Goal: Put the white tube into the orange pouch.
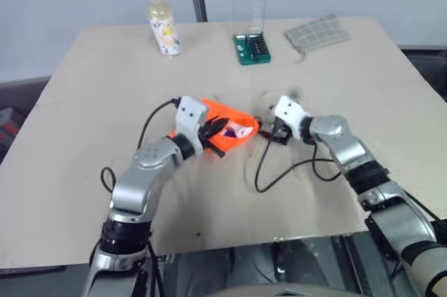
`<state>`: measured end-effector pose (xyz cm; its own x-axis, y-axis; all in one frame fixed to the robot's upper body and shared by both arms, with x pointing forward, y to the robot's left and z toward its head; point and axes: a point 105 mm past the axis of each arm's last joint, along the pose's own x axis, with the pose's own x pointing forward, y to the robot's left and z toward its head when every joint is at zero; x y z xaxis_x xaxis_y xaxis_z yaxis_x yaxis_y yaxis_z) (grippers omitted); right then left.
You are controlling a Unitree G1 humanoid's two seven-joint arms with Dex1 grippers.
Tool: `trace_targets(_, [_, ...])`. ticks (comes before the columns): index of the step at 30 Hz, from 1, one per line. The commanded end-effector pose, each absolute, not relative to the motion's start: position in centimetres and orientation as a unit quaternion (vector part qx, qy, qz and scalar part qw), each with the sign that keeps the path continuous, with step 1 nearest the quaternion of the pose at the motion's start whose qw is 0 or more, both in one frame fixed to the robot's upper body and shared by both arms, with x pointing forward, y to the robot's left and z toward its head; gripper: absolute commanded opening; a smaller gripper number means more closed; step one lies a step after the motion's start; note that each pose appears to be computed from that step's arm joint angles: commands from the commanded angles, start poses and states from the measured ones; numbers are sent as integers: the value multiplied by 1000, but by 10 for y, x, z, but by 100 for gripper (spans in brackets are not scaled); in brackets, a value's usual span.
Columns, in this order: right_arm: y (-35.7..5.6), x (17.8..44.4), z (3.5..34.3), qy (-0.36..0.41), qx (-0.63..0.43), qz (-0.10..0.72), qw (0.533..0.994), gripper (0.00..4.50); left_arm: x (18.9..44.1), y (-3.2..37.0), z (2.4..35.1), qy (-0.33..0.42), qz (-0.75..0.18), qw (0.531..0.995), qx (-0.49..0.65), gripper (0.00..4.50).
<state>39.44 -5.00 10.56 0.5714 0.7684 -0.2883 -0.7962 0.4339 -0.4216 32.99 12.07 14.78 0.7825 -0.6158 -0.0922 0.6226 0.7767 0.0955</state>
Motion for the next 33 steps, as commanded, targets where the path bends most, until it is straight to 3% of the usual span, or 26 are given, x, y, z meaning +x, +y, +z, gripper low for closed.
trace_targets(1, [-45, 398, 110, -5, -245, 466, 850, 419, 328, 125, 162, 0, -326, 943, 67, 0])
trace_targets(5, [-45, 399, 105, 2, -200, 468, 861, 294, 327, 126, 162, 0, -322, 944, 69, 0])
trace_targets(6, [-45, 399, 105, 2, -198, 470, 860, 225, 326, 127, 162, 1, -322, 944, 69, 0])
trace_targets(11, [-49, 399, 106, -3, -192, 466, 864, 6, 325, 129, 160, 2, -318, 946, 69, 0])
trace_targets(18, [-58, 405, 124, -30, -172, 440, 881, 6, 325, 133, 160, 2, -311, 948, 69, 0])
trace_targets(25, [-71, 402, 169, -86, -95, 411, 903, 6, 324, 134, 160, 1, -307, 949, 70, 0])
trace_targets(33, [-73, 391, 162, -66, -117, 416, 899, 6, 324, 132, 156, 6, -314, 946, 77, 0])
